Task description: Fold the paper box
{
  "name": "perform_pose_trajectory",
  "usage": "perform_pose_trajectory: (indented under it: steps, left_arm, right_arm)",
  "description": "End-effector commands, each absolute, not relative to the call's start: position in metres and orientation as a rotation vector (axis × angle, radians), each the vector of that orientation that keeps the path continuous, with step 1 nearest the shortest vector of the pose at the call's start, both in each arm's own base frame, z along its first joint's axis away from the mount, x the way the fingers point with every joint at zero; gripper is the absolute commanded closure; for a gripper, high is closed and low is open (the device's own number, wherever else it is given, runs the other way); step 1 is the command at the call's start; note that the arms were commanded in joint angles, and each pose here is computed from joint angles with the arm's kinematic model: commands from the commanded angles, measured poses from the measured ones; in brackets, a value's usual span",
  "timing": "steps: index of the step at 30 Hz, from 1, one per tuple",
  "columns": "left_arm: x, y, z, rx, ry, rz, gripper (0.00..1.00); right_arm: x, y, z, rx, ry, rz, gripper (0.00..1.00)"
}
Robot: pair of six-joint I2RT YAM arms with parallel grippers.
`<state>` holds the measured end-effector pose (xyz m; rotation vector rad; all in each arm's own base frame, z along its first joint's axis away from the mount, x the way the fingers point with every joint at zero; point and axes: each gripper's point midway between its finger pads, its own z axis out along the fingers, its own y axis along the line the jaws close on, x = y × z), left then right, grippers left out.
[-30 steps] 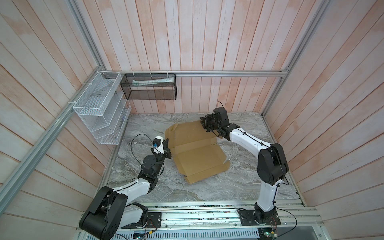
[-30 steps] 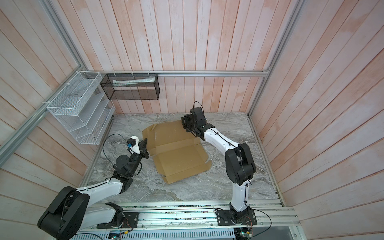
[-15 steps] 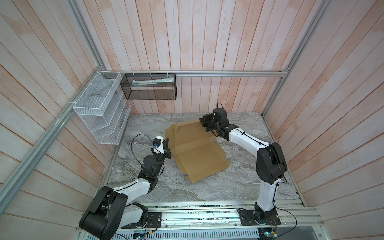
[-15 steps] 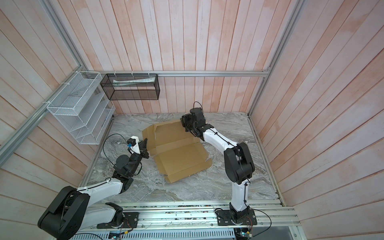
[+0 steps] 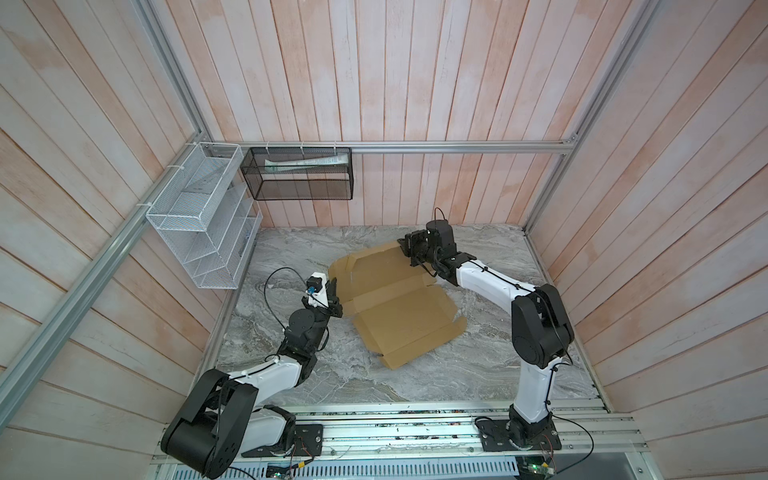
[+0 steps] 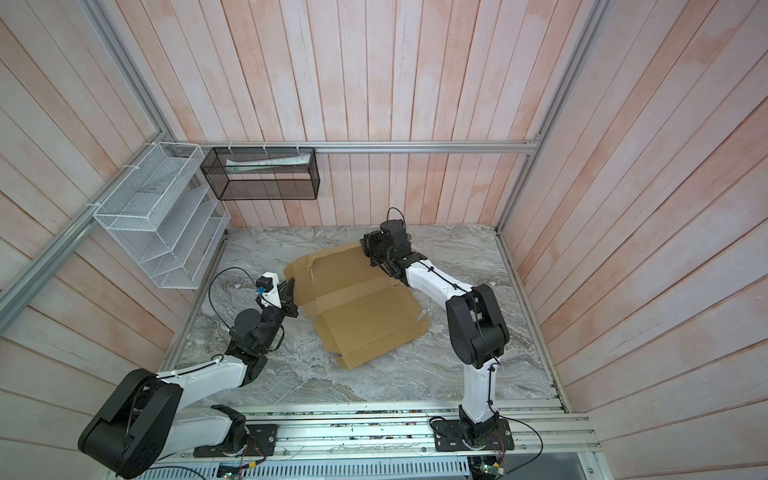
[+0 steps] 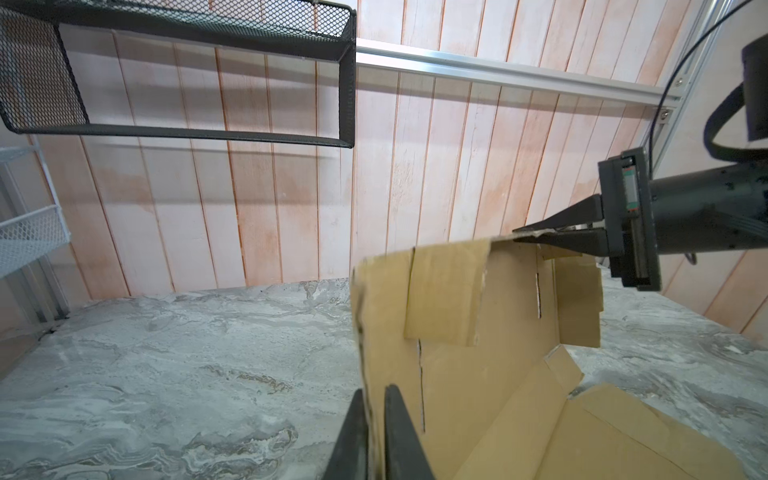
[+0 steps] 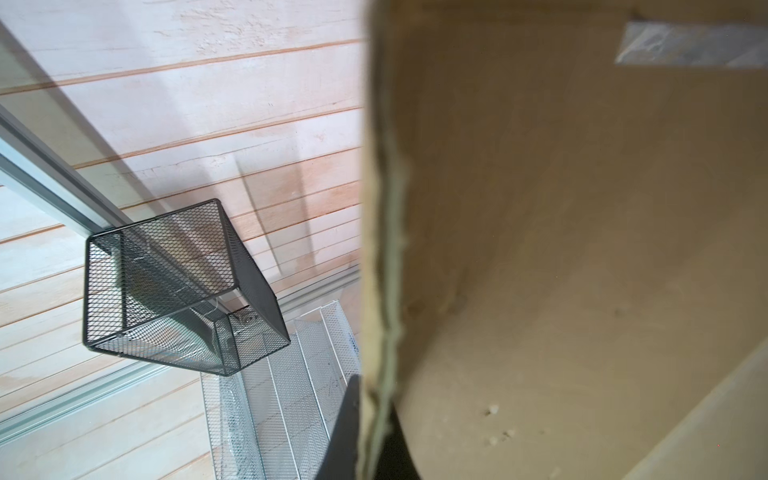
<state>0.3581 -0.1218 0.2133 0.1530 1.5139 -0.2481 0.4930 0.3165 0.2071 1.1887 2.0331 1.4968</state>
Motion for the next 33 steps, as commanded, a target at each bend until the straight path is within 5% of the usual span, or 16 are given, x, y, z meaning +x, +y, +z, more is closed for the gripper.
perform_pose_trajectory:
  steps: [1,21,33]
  left_arm:
    - [0.365,-0.121,0.216,0.136,1.522,-0.227,0.83]
    - [0.369,-0.103,0.197,0.086,1.606,-0.183,0.66]
    - [0.336,-0.114,0.22,0.016,1.649,-0.452,0.63]
  right_arm:
    - [0.485,0.319,0.222,1.138,2.024,1.544,0.97]
    - [0.473,0.314,0.236,1.103,1.995,1.594,0.98]
    - [0.478,0.324,0.236,1.001,1.991,1.607,0.98]
